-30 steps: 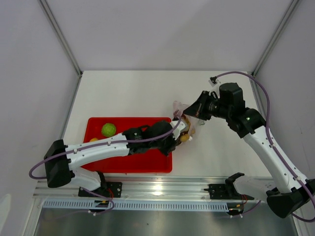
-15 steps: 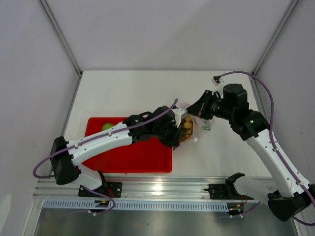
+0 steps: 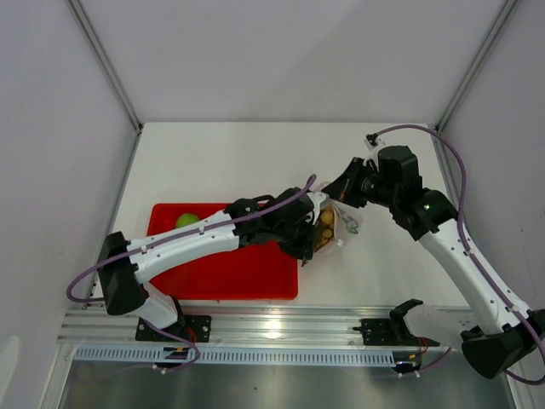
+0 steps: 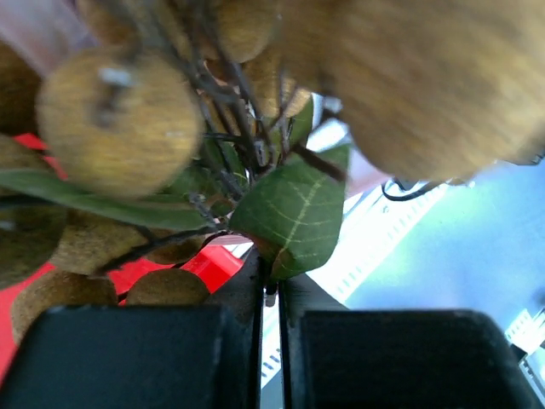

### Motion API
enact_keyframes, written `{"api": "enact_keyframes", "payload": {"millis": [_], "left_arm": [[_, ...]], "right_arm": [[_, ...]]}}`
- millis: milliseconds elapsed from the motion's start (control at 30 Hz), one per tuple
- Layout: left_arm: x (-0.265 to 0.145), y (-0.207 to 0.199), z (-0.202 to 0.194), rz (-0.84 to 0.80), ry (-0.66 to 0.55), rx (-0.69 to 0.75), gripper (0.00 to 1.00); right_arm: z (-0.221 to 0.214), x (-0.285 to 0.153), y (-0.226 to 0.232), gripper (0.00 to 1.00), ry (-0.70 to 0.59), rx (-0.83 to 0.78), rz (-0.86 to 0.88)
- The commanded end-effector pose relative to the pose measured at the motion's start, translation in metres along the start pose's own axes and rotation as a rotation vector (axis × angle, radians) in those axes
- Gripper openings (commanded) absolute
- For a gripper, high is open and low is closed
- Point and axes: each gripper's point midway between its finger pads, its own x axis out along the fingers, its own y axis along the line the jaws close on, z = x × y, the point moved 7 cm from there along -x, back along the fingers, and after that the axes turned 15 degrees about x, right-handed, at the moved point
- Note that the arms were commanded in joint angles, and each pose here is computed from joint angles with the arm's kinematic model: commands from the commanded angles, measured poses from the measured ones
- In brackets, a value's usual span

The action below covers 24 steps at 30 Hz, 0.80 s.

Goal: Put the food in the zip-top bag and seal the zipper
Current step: Place the fake fruit in the zipper food storage bag.

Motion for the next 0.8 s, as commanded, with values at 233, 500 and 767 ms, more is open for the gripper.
{"api": "enact_keyframes", "payload": {"millis": [233, 500, 767], "left_arm": [[-0.026, -0.023, 0.021, -0.030, -0.137, 0.064, 0.57], [-0.094, 0.008, 0.011, 0.187, -0.439, 0.016, 0.94], [-0.115, 0.036, -0.022, 0.325, -0.498, -0.077, 0.87]], "right_arm": [[0.008, 0.011, 0.019, 0.00, -0.023, 0.002, 0.072], [0.007, -0.003, 0.018, 0.00, -0.010, -0.020, 0.076], [0.005, -0.025, 0.023, 0.00, -0.018, -0.029, 0.119]]}}
